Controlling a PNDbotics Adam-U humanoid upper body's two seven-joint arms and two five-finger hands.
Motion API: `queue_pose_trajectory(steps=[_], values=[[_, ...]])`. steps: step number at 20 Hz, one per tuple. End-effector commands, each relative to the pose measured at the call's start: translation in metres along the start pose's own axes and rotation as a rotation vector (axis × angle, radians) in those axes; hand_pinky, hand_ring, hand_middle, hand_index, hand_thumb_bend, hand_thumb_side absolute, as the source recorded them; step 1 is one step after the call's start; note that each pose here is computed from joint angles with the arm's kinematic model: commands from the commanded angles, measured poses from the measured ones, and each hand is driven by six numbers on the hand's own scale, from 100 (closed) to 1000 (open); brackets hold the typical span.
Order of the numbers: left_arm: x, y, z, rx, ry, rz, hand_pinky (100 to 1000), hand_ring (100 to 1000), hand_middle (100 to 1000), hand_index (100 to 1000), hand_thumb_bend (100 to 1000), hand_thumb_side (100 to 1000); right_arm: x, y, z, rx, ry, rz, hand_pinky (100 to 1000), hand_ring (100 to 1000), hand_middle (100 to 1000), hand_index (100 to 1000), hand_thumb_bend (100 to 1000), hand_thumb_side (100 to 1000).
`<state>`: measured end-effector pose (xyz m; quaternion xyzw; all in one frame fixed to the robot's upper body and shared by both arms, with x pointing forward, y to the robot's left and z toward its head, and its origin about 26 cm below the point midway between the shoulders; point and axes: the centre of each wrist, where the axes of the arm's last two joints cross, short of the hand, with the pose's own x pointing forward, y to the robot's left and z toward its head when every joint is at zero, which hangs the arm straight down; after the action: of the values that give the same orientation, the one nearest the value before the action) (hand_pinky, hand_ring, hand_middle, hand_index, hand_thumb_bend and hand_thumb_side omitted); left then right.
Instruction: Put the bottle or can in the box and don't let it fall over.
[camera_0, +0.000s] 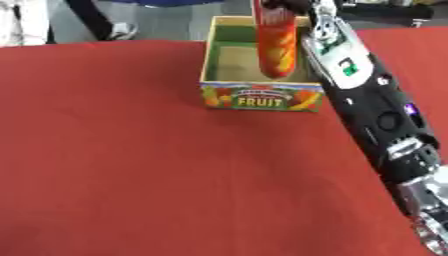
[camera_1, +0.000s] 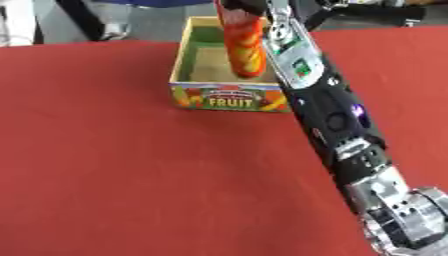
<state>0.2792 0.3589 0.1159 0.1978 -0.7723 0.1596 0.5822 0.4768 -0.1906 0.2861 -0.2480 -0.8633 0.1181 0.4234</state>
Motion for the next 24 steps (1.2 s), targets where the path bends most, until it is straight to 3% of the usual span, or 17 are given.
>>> queue_pose_trajectory(steps=[1,11,20,21,22,24], values=[[0.007,0.002,-0.001,-0.005,-0.025,-0.006,723,804,751,787,425,775,0.007,-0.013,-0.007,-0.033,-0.013,0.035,777,826,947,904,1000,541],[0.004,0.006,0.000,0.001,-0.016,-0.016,724,804,751,787,423,776,0.016,-0.030,-0.004,-0.061,-0.050,-0.004,758,802,909,875,1000,541],[0.001,0.011,0.002,0.008,-0.006,-0.035,723,803,752,787,423,775,0.039,-0.066,0.005,-0.073,-0.123,-0.009,765,812,914,876,1000,541],[0.001,0.011,0.002,0.008,-0.006,-0.036,723,803,752,787,425,779,0.042,-0.069,0.005,-0.074,-0.129,-0.013,766,812,913,876,1000,593],[0.001,0.011,0.002,0.008,-0.005,-0.037,723,803,752,787,423,774,0.045,-0.073,0.005,-0.077,-0.137,-0.016,766,812,913,875,1000,541],[0.000,0.012,0.003,0.009,-0.003,-0.041,723,803,752,787,423,774,0.048,-0.079,0.007,-0.082,-0.148,-0.022,765,811,910,872,1000,541]])
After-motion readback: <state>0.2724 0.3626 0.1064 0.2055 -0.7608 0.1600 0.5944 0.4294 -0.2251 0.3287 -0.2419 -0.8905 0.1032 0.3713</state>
